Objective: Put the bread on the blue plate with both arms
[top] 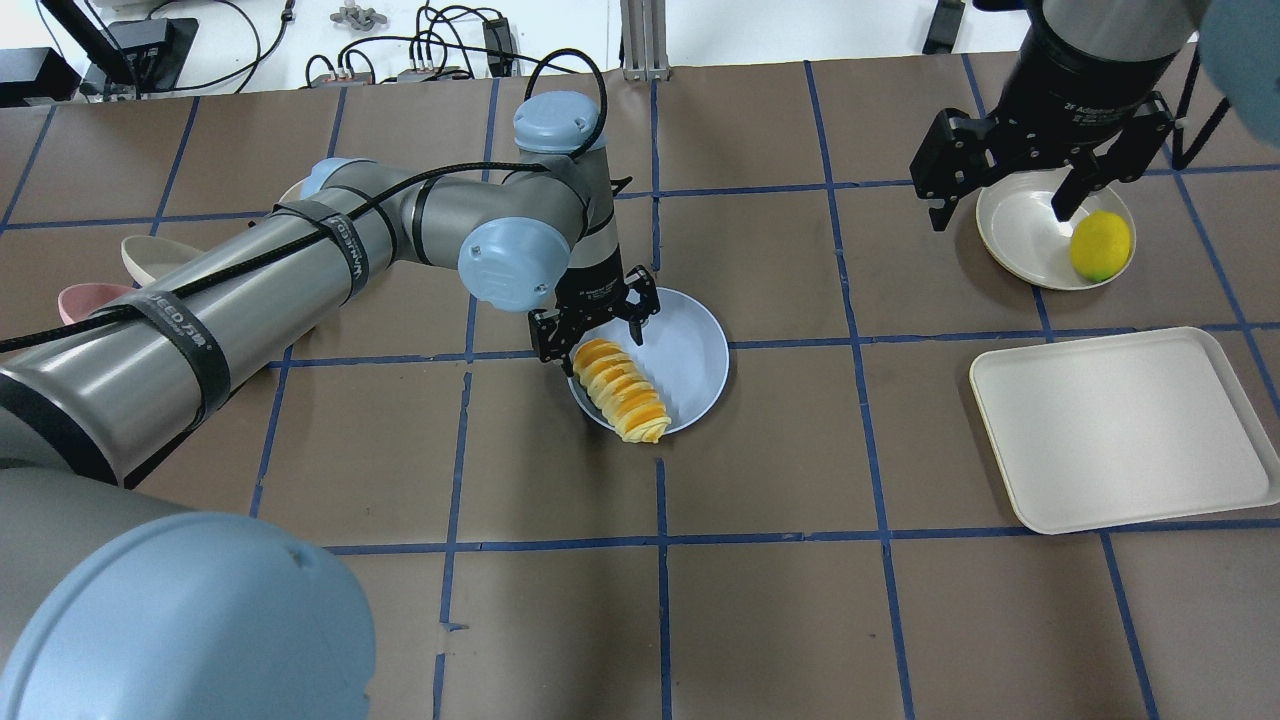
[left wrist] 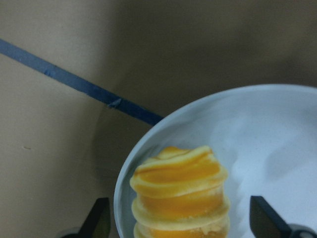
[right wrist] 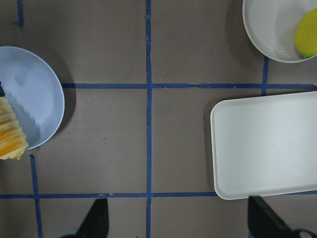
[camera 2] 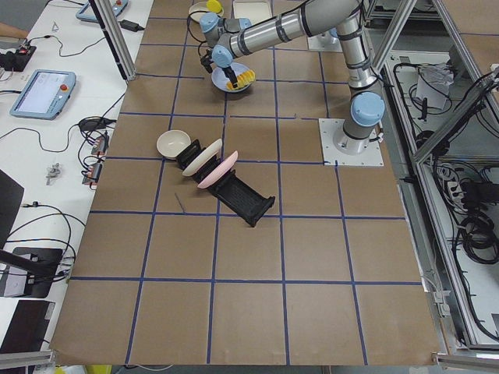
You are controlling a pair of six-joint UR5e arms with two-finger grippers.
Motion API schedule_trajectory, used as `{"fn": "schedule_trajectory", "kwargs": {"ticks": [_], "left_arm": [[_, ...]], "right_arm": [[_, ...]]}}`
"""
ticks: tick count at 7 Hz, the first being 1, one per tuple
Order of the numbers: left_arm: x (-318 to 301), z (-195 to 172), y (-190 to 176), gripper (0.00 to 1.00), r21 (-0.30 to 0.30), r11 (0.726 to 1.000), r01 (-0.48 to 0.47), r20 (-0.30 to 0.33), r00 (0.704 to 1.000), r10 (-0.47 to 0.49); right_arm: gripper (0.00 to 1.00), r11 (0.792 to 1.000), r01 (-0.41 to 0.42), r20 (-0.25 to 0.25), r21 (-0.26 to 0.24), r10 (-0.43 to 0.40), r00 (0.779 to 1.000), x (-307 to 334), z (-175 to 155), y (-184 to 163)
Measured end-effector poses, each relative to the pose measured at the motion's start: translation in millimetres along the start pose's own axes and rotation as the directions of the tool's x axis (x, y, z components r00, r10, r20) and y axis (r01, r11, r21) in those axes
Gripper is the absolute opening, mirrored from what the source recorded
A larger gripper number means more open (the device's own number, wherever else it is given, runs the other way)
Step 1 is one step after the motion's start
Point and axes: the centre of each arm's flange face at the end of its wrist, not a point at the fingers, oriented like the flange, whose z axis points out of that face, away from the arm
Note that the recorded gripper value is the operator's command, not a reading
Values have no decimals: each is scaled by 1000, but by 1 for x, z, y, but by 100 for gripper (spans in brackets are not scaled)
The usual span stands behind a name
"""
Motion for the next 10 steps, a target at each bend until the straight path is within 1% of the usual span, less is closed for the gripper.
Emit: {"fn": "schedule_trajectory", "kwargs": {"ticks": [1, 2, 4, 5, 6, 7, 8, 9, 10], "left_arm": [[1, 2, 2, 88, -8, 1000, 1, -3, 1000, -1], [2, 4, 4, 82, -12, 1000, -2, -1, 1000, 2], [2, 5, 6, 99, -14, 1000, -13, -2, 1000, 13], [1, 0, 2, 100, -7, 1000, -26, -11, 1000, 26], [-5, -11, -10, 100, 5, 998, -56, -26, 998, 56], [-20, -29, -27, 100, 23, 995, -99, -47, 994, 100], [-42, -60, -41, 100, 53, 986, -156, -67, 985, 160], [-80, -104, -51, 100, 91, 969, -228, -71, 970, 235], [-126, -144, -59, 100, 123, 947, -296, -43, 952, 303]], "right_arm": [[99, 1000, 4, 2, -4, -4, 1000, -2, 2, 1], [99, 1000, 16, 5, -5, -16, 1000, -9, 7, 2], [99, 999, 42, 4, 5, -42, 999, -24, 12, 4], [99, 999, 46, 3, 6, -46, 999, -26, 13, 4], [100, 999, 47, 3, 6, -47, 999, -27, 14, 4], [100, 999, 47, 3, 5, -47, 999, -27, 14, 4], [100, 999, 47, 3, 4, -47, 999, -27, 15, 4], [100, 999, 48, 3, 4, -48, 999, -27, 15, 4], [100, 999, 48, 2, 3, -48, 999, -27, 15, 5]]}}
